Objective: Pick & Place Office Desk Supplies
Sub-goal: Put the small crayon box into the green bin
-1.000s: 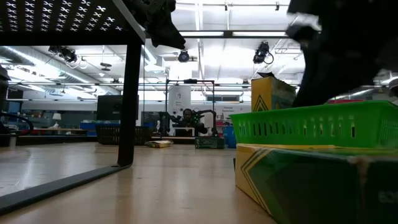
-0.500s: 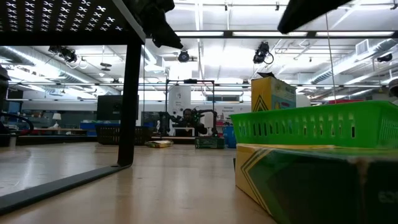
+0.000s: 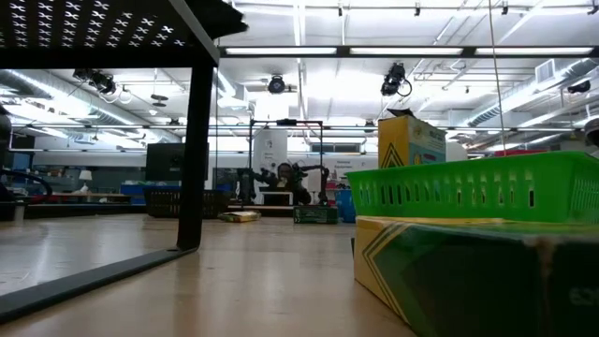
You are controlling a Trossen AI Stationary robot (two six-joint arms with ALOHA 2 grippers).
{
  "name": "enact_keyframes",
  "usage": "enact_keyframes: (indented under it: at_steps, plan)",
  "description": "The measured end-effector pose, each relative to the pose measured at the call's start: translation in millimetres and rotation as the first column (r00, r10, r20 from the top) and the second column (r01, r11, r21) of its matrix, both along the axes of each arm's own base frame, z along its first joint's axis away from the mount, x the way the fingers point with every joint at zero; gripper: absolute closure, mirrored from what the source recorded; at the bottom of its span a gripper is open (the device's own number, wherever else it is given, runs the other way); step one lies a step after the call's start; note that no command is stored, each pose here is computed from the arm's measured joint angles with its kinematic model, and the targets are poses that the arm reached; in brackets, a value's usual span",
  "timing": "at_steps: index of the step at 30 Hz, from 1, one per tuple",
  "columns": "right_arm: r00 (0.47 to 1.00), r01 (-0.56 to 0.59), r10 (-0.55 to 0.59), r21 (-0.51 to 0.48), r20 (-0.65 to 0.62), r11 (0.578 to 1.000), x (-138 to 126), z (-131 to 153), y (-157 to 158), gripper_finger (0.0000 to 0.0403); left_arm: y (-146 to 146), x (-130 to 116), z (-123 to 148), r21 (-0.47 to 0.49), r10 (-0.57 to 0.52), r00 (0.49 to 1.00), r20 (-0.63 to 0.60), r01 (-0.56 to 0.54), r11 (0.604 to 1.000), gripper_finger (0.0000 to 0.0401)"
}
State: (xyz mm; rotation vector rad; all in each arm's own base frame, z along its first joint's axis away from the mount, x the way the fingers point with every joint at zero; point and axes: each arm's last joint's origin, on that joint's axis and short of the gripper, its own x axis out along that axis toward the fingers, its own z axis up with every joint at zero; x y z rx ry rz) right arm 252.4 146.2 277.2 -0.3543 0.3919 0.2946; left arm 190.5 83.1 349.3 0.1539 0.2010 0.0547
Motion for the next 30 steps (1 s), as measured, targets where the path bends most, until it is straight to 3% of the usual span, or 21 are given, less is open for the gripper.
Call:
enact_keyframes:
  at_steps: [4, 9, 15, 20, 23, 26, 30]
  plan:
    - [0.994, 0.111, -0.11, -0.034, 0.028, 0.993, -12.1, -4.2, -29.5, 0.038, -19.0, -18.8, -24.6, -0.07, -0.001, 1.0, 0.016, 0.002, 0.998, 0.0235]
    - [0.963, 0.267, -0.268, -0.045, -0.019, 0.963, -5.8, -5.9, -70.6, 0.0363, -37.1, -29.9, -63.7, -0.127, 0.013, 1.0, 0.009, -0.012, 0.992, 0.0235]
    - [0.976, 0.165, -0.157, 0.039, -0.149, 0.986, 2.9, -10.9, -88.9, 0.0258, -52.2, -29.4, -98.3, -0.153, -0.023, 0.998, 0.062, 0.032, 0.988, 0.0235]
    - [0.971, 0.049, -0.033, 0.064, -0.235, 0.997, 8.4, -4.8, -66.6, 0.0178, -57.8, -28.6, -108.2, -0.13, -0.012, 0.999, 0.048, 0.018, 0.991, 0.0235]
    - [0.956, 0.064, -0.053, 0.029, -0.29, 0.998, 18.5, -3.4, -48.7, 0.017, -59.2, -27.0, -108.5, -0.11, -0.013, 0.999, 0.046, 0.018, 0.994, 0.0235]
    - [0.921, 0.115, -0.133, -0.072, -0.366, 0.991, 32.4, -4.8, -41.3, 0.018, -58.8, -25.5, -106.8, -0.101, -0.013, 0.998, 0.068, 0.02, 0.995, 0.0235]
    - [0.849, 0.177, -0.243, -0.181, -0.469, 0.967, 51.4, -16.4, -58.7, 0.0199, -57.5, -22.4, -104.5, -0.105, 0.014, 0.995, 0.101, -0.004, 0.994, 0.0235]
